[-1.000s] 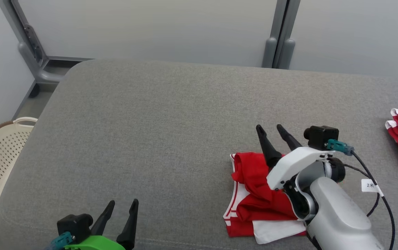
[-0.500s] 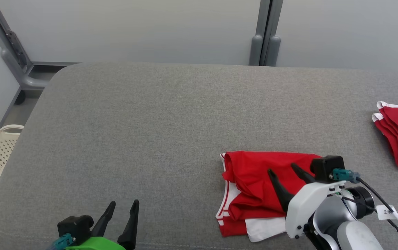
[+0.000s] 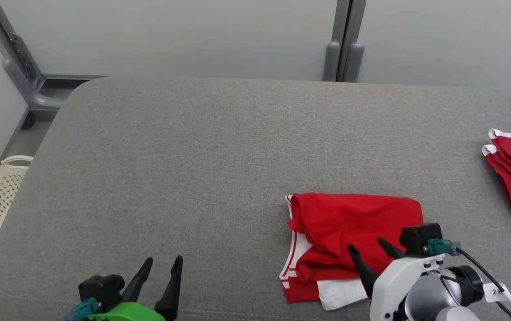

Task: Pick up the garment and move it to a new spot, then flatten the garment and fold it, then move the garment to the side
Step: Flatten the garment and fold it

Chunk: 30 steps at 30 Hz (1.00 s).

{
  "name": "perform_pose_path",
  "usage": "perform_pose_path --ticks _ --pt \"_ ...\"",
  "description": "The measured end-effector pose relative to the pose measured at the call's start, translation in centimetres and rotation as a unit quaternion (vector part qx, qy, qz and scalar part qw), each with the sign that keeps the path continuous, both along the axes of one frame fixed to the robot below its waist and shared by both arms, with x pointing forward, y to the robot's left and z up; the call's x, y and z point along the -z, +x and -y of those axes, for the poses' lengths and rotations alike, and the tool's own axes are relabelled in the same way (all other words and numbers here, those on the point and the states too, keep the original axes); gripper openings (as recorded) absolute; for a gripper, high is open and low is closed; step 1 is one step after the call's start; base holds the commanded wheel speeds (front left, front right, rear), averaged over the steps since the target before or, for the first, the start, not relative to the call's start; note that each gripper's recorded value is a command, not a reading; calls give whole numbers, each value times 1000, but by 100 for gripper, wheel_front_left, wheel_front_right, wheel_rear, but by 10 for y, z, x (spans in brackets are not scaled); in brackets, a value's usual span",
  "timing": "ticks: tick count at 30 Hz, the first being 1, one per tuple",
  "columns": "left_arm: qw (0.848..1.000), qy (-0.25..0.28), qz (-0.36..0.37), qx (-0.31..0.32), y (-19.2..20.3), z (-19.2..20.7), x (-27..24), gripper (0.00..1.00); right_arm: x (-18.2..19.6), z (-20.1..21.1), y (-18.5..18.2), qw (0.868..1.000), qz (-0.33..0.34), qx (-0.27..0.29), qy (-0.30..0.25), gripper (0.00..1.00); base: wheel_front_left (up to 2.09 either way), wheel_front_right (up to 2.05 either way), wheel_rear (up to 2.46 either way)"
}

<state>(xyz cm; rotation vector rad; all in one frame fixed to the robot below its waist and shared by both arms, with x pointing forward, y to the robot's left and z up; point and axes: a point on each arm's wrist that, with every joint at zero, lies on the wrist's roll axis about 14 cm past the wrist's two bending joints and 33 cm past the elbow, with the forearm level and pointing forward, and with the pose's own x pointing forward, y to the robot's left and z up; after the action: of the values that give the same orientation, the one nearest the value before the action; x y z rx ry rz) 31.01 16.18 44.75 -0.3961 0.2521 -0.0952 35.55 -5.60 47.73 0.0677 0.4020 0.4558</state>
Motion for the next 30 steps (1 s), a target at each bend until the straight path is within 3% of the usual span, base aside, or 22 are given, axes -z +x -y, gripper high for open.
perform_pose_path --ticks 18,19,23,26,30 --pt "1000 1 -4 -15 -8 -9 1 100 36 -12 3 999 -44 -16 -7 100 0 0 0" --pt "1000 1 -4 -16 -9 -9 1 100 37 -12 3 999 -44 -16 -7 99 0 0 0" --pt "1000 1 -4 -19 -10 -10 1 100 44 -14 3 998 -55 -19 -7 75 0 0 0" --pt "1000 1 -4 -21 -10 -11 1 100 46 -18 4 998 -58 -24 -8 71 0 0 0" --pt "1000 1 -5 -23 -10 -12 2 100 47 -25 5 998 -60 -35 -7 75 0 0 0"
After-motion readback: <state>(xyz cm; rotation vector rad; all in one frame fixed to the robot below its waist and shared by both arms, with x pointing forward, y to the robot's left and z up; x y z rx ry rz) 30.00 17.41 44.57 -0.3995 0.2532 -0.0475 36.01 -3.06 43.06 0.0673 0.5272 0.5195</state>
